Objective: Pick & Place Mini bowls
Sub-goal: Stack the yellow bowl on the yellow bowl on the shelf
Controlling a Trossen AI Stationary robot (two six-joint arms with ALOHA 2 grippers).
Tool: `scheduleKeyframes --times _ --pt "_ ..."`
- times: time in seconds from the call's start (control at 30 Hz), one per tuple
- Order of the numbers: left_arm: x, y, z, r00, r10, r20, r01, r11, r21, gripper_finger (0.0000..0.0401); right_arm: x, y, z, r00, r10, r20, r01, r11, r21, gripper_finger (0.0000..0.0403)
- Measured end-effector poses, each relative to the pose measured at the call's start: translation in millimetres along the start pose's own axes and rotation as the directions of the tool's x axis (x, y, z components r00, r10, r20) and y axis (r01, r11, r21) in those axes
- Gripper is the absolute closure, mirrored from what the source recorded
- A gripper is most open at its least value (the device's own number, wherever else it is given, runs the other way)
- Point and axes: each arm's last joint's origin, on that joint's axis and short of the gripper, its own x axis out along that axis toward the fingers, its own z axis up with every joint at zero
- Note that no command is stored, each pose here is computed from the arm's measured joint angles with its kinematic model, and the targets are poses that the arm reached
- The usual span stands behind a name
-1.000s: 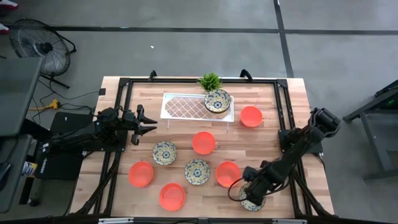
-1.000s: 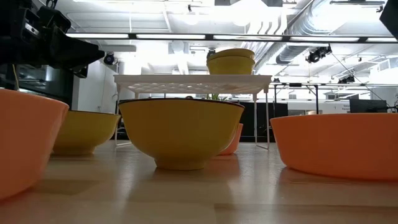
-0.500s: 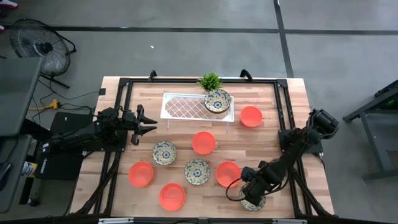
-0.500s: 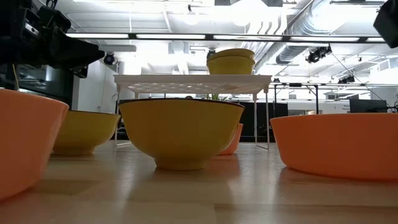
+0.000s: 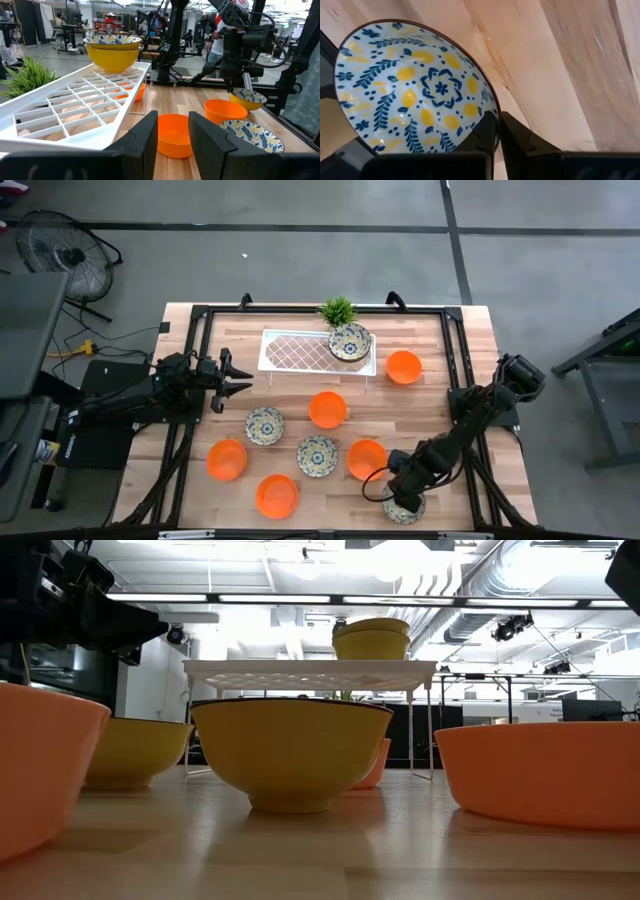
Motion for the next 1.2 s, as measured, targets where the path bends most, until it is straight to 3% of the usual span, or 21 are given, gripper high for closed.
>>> scheduleKeyframes --times 0.47,0.8,1.2 --pt "0 0 0 1.000 -0.001 0.000 0.001 1.000 0.000 0.0295 -20 -4 1 0.996 0.083 -0.014 -0.082 0.996 0.017 0.0403" --pt "0 0 0 1.000 -0.001 0.000 0.001 1.000 0.000 0.0295 -54 -12 -6 0.981 0.190 0.033 -0.190 0.982 -0.007 0.0402" --pt "0 0 0 1.000 -0.005 0.000 0.005 1.000 0.000 0.0295 -117 -51 -3 0.919 0.325 0.224 -0.316 0.946 -0.074 0.0402"
